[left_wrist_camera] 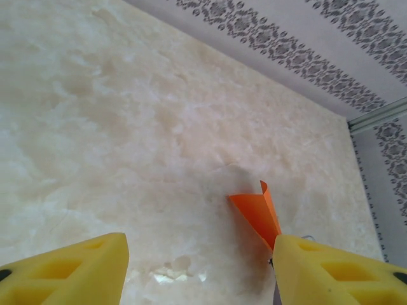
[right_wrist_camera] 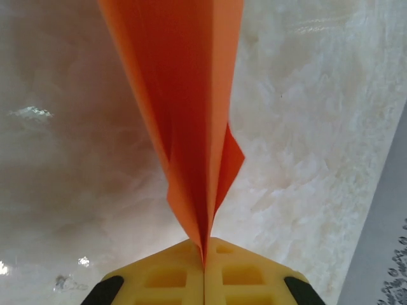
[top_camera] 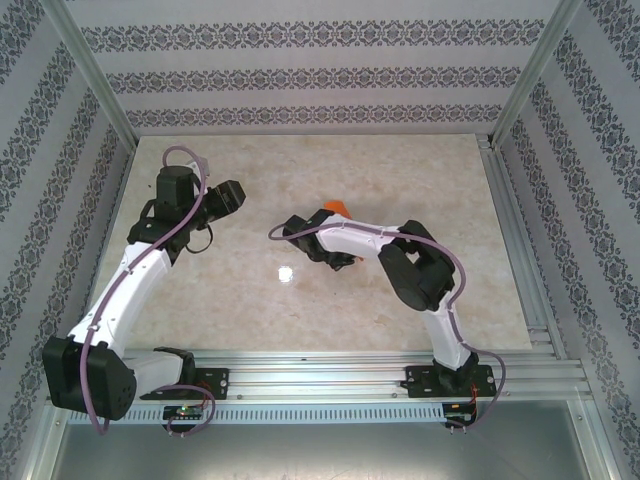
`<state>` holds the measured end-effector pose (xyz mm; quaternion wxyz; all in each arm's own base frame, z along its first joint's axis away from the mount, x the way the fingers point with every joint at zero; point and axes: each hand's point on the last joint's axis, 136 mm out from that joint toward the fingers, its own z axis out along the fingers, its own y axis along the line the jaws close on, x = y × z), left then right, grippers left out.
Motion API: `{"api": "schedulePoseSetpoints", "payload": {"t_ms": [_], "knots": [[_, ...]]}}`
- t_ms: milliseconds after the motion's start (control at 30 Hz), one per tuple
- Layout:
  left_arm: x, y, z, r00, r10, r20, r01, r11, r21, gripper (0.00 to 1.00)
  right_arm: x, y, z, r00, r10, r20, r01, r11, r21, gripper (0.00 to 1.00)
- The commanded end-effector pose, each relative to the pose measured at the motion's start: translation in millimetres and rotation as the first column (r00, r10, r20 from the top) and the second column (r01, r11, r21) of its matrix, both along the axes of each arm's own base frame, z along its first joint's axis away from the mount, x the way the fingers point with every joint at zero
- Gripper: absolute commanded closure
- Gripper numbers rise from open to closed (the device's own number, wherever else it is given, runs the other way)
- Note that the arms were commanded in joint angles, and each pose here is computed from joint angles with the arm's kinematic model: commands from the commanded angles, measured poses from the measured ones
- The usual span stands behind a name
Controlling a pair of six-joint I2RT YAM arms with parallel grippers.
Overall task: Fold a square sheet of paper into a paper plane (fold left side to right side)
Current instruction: Turn over the paper at the center of the table.
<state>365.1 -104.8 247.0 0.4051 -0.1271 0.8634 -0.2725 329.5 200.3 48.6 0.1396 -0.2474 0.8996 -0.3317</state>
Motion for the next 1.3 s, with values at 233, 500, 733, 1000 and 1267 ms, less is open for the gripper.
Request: {"api": "schedulePoseSetpoints", "payload": {"t_ms": [233,500,733,1000,1267], "knots": [[-9.1,0.8,-40.9,0.993,-0.046,-0.106,0.049,0.998,0.029,0.38,-32.1,69.7,20.0,0.984,0.166,-0.069,-0.132,0.927,0.350,0.46],[-4.5,-79.9,-79.3,0.946,-0.305,-0.105,0.267,0.923,-0.279,0.40,-17.9,38.3,132.0,0.989,0.018,0.144,-0.121,0.649,0.751,0.38],[15.6,-166.9,-107.6,0.898,-0.425,-0.118,0.361,0.862,-0.355,0.41,4.7,-14.5,163.5,0.956,-0.183,0.230,-0.136,0.417,0.899,0.33],[45.5,-224.4,-148.0,0.862,-0.482,-0.154,0.387,0.824,-0.414,0.41,7.6,-55.2,150.8,0.930,-0.331,0.161,-0.111,0.165,0.980,0.11],[66.7,-241.6,-183.7,0.844,-0.496,-0.204,0.378,0.820,-0.430,0.51,-3.1,-76.5,131.5,0.933,-0.349,0.090,-0.065,0.082,0.995,0.02]]}}
